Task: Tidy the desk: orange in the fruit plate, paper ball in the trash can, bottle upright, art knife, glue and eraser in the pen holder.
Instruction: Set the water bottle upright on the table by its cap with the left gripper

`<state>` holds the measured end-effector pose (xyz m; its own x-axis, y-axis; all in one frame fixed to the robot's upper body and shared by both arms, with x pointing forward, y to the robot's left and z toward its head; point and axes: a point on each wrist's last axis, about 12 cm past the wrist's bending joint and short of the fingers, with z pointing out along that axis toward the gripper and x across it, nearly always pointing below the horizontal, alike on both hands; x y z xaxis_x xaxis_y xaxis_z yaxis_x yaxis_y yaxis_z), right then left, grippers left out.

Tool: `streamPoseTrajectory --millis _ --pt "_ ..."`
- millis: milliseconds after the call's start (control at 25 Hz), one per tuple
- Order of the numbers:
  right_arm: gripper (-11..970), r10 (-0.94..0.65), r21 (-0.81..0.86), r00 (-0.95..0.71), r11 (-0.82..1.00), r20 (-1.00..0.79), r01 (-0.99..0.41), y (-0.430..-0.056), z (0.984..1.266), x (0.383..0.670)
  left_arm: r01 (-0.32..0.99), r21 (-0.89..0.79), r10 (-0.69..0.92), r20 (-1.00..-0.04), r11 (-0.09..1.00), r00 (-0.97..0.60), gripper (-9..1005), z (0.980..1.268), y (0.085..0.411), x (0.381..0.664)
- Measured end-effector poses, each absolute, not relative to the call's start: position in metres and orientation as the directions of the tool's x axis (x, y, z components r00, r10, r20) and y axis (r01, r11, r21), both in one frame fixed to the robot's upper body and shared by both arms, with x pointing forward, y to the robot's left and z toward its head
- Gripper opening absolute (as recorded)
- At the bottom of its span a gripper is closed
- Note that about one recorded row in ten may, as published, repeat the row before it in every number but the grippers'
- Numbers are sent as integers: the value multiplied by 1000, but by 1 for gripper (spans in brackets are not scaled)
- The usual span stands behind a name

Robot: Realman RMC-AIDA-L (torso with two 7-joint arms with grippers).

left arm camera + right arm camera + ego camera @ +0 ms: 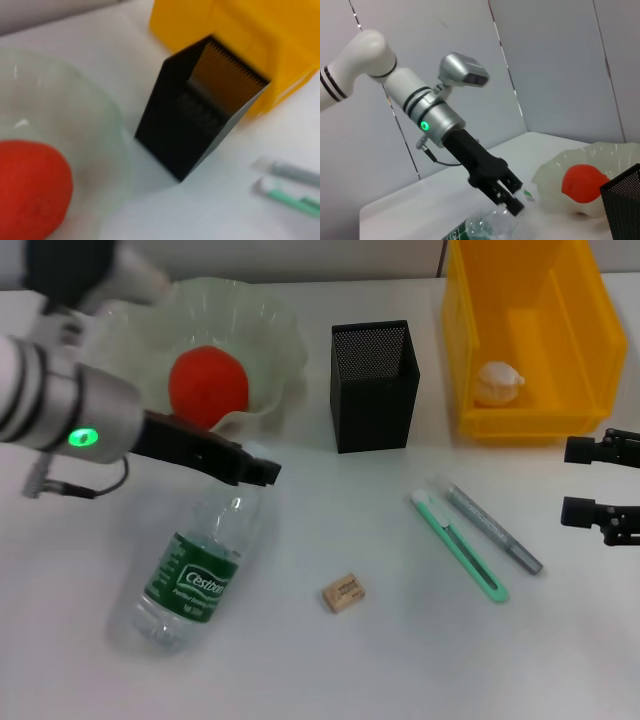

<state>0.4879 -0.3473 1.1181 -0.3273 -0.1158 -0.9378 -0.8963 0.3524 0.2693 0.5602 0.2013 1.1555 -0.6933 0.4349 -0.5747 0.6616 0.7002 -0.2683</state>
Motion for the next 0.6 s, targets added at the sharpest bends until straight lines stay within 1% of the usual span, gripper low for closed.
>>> streamPoseTrajectory --millis 80,160,360,600 --pt "821 -108 284 -339 350 -934 -893 -346 1119 490 672 -303 405 -610 675 -681 459 1157 211 557" --pt "821 -101 298 -351 347 -931 -889 -344 1120 492 698 -334 367 -665 634 -651 457 1155 224 552" --pt "819 -72 332 -374 324 -925 -886 -334 1122 496 752 -373 268 -772 543 -576 447 1144 248 541" --pt "817 -44 359 -388 294 -921 -886 -318 1121 500 796 -388 114 -866 464 -488 443 1133 280 529"
